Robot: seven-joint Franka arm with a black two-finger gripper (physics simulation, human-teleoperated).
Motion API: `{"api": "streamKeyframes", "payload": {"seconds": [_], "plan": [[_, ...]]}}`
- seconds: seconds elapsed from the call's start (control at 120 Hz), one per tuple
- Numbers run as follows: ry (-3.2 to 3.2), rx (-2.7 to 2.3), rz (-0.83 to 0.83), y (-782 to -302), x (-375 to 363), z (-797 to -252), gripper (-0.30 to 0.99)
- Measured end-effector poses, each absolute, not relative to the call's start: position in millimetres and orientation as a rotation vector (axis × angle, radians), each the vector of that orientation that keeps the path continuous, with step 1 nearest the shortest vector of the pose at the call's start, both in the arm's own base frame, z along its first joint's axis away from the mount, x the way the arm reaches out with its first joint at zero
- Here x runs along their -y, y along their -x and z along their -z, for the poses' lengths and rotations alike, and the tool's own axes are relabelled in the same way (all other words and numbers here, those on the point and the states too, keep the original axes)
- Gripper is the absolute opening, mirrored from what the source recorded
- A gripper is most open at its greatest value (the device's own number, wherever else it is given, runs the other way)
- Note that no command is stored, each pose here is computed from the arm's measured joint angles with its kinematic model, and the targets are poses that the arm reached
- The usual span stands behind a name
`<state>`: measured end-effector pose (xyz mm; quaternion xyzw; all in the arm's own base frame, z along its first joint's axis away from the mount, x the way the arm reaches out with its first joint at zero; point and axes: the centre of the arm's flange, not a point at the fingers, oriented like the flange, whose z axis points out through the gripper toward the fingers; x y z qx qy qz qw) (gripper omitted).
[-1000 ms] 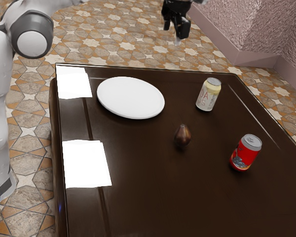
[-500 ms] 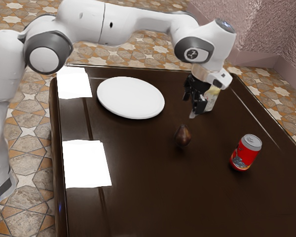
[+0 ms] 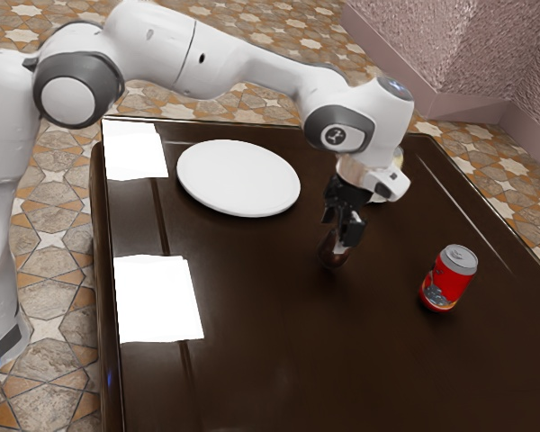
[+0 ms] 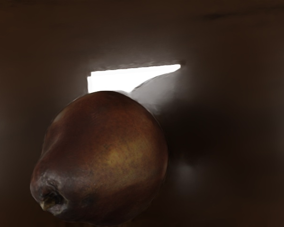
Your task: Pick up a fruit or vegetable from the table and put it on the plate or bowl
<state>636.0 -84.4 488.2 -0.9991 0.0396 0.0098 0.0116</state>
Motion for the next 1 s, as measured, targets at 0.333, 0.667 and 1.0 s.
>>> {"api": "streamKeyframes", "payload": {"seconds": [0.333, 0.667, 1.0], "plan": [[3.155, -0.126, -0.138, -629, 97, -477, 0.66], [3.164, -0.08, -0.101, -641, 82, -463, 0.66], [3.142, -0.064, -0.019, -657, 69, -446, 0.66]]}}
